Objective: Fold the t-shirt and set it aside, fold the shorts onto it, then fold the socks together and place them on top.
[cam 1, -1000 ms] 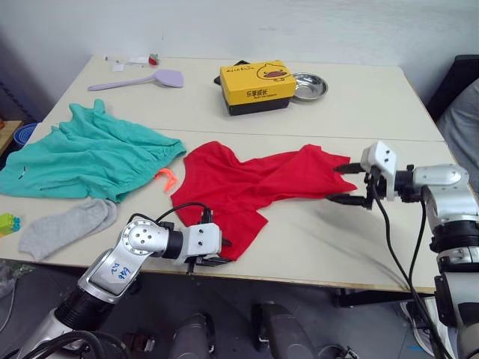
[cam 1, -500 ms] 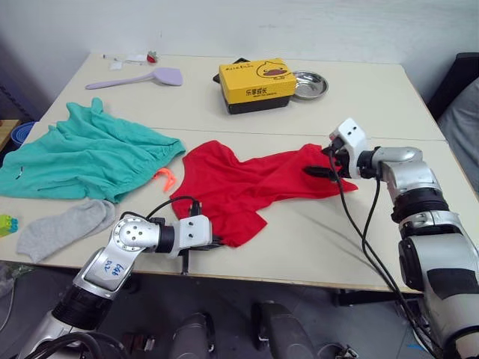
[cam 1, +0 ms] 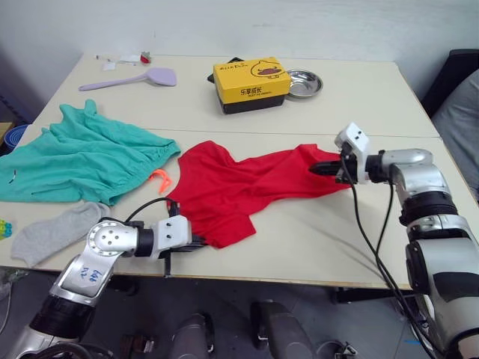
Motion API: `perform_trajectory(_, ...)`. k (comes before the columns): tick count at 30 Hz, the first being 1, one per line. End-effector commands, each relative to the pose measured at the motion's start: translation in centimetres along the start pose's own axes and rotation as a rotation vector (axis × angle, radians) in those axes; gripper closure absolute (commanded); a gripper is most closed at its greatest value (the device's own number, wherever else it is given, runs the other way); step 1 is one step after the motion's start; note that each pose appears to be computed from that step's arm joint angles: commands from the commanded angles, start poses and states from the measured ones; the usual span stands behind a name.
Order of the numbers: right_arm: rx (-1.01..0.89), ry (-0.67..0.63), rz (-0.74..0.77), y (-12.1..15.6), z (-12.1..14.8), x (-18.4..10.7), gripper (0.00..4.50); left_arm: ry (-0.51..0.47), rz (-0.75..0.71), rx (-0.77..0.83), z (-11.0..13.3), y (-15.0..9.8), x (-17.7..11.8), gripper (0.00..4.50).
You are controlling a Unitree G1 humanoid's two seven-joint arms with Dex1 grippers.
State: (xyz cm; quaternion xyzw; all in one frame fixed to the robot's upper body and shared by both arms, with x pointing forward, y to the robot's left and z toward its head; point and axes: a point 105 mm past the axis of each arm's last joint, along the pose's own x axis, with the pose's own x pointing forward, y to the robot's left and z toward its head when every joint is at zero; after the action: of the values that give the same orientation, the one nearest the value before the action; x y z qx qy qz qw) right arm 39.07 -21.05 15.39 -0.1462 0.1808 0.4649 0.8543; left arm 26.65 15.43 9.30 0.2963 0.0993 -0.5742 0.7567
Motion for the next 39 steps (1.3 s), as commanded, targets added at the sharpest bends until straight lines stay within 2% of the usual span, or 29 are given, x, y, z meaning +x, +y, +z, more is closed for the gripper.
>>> perform_trajectory(1,-0.067,-0.051,0.035,1.0,1.0,-2.7,4.48,-0.019,0.041,0.008,-0.1,0.5,-1.7,4.50)
perform_trajectory(6,-0.093,-0.046,-0.049,1.1,-0.4,-4.1,4.48,-0.038,0.063,-0.001,-0.5,0.5,-3.2,4.50)
perform_trajectory(13,-0.255,-0.116,0.018,3.5,-0.7,-5.7,4.48,-0.034,0.127,-0.061,-1.0,1.3,-7.7,4.50)
perform_trajectory(16,-0.267,-0.124,0.054,4.3,-0.9,-5.8,3.94,-0.015,0.184,-0.081,-1.7,2.2,-9.1,4.50)
perform_trajectory(24,-0.358,-0.063,0.082,5.6,-2.9,-4.7,1.29,-0.032,0.347,-0.129,-2.1,4.9,-11.4,4.50)
perform_trajectory(29,-0.414,-0.043,0.063,5.7,-3.5,-3.4,1.29,-0.022,0.391,-0.158,-2.7,5.4,-12.0,4.50)
perform_trajectory(34,-0.467,-0.003,0.045,5.8,-4.5,-1.3,1.29,-0.045,0.415,-0.174,-2.5,6.0,-11.6,4.50)
perform_trajectory(39,-0.505,0.058,0.044,5.6,-5.5,-0.3,1.29,-0.060,0.452,-0.187,-2.3,6.8,-11.9,4.50)
